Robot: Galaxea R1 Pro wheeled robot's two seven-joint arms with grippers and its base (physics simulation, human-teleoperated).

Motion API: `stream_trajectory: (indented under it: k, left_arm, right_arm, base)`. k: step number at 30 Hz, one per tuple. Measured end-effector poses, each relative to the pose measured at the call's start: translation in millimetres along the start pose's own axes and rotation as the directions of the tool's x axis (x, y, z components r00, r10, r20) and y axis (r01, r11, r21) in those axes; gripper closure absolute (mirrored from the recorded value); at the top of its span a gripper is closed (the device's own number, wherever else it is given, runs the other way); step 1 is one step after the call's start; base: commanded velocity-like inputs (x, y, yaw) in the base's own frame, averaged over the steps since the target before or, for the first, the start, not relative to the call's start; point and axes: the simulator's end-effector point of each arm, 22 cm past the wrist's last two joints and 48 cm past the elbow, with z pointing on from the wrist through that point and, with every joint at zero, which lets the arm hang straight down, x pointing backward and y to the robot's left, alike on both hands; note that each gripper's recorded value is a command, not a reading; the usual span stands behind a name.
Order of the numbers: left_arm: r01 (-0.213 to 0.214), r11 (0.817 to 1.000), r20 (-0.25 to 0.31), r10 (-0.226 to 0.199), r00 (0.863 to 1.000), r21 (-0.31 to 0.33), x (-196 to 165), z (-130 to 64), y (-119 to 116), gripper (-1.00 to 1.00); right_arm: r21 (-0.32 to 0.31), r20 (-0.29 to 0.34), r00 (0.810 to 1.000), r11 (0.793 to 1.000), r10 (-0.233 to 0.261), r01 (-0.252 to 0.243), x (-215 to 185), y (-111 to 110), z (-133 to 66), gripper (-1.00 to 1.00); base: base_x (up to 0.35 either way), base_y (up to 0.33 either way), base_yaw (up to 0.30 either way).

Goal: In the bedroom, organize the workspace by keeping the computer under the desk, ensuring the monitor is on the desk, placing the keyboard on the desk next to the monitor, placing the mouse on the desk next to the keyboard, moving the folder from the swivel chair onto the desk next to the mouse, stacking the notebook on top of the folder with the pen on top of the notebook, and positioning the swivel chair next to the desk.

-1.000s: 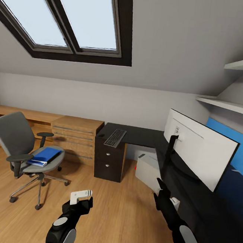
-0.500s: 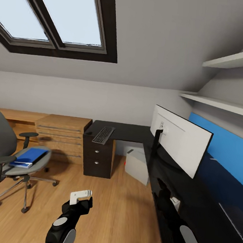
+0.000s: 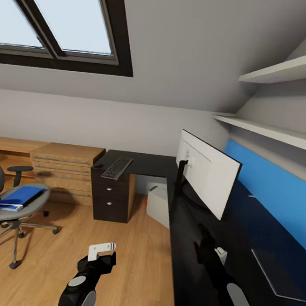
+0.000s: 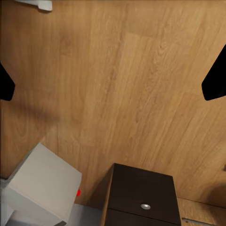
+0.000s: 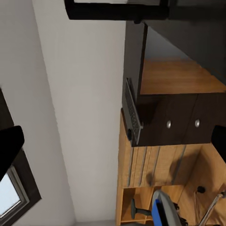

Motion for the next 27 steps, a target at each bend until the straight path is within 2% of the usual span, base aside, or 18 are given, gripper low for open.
stream_trajectory:
  k: [22, 25, 27]
  left_arm:
    - [0.001, 1.000, 0.002, -0.001, 1.000, -0.001, -0.7, -0.2, 0.3, -1.00]
    - [0.001, 1.000, 0.003, -0.001, 1.000, -0.001, -0.9, -0.2, 0.3, -1.00]
    - [0.001, 1.000, 0.003, -0.001, 1.000, -0.001, -0.8, -0.2, 0.3, -1.00]
  right_arm:
    - [0.006, 0.022, 1.000, 1.000, -0.006, 0.006, -11.3, -0.9, -1.0, -1.00]
    - [0.022, 0.030, 0.999, 1.000, -0.013, 0.012, -17.4, -4.1, -1.7, -1.00]
    - [0.058, 0.040, 0.999, 0.998, -0.031, 0.028, -23.1, -11.8, -2.6, -1.00]
  base:
    - [0.000, -0.311, 0.000]
    - [0.000, -0.311, 0.000]
    - [0.000, -0.311, 0.000]
